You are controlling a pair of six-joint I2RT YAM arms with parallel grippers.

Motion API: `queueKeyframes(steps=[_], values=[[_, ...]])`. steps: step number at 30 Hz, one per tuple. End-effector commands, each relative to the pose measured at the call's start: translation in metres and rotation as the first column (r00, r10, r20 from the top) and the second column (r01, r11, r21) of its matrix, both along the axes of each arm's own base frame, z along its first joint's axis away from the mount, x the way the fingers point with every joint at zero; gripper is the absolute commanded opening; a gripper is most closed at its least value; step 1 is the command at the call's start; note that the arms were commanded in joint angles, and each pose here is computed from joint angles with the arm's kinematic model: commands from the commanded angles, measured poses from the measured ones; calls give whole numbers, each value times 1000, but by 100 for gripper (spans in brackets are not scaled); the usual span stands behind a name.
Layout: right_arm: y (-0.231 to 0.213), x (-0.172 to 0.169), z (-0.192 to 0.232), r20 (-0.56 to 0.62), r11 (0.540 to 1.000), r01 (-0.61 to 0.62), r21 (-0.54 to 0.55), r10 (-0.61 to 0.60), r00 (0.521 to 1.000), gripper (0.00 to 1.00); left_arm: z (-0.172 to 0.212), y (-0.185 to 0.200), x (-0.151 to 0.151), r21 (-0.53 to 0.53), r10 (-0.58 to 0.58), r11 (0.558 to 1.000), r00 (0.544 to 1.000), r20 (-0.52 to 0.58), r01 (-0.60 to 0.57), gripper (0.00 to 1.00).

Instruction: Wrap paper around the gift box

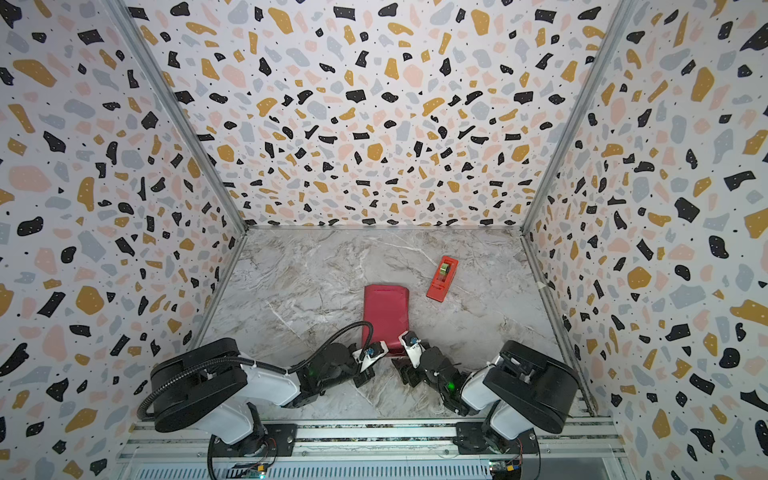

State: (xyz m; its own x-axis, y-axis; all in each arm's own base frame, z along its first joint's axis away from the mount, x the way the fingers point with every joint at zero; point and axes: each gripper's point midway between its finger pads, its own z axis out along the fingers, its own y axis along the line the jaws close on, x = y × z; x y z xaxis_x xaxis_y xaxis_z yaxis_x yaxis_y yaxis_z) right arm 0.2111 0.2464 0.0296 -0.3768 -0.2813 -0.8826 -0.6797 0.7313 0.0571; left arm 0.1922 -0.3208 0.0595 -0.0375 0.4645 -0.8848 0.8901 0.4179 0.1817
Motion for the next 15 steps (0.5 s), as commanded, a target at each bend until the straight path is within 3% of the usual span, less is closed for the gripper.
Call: queueKeyframes(steps=[1, 10, 15], values=[[4, 10, 18, 79, 998, 27, 63, -32, 996, 73, 8, -6, 1, -18, -28, 999, 999, 27, 28, 0], [1, 15, 11, 67, 996, 64, 69, -68, 995, 67, 4, -7, -3, 21, -59, 998, 998, 26, 58, 0], [1, 15, 11, 66, 995, 67, 69, -71, 995, 65, 6, -6, -3, 22, -61, 998, 998, 29, 60, 12]])
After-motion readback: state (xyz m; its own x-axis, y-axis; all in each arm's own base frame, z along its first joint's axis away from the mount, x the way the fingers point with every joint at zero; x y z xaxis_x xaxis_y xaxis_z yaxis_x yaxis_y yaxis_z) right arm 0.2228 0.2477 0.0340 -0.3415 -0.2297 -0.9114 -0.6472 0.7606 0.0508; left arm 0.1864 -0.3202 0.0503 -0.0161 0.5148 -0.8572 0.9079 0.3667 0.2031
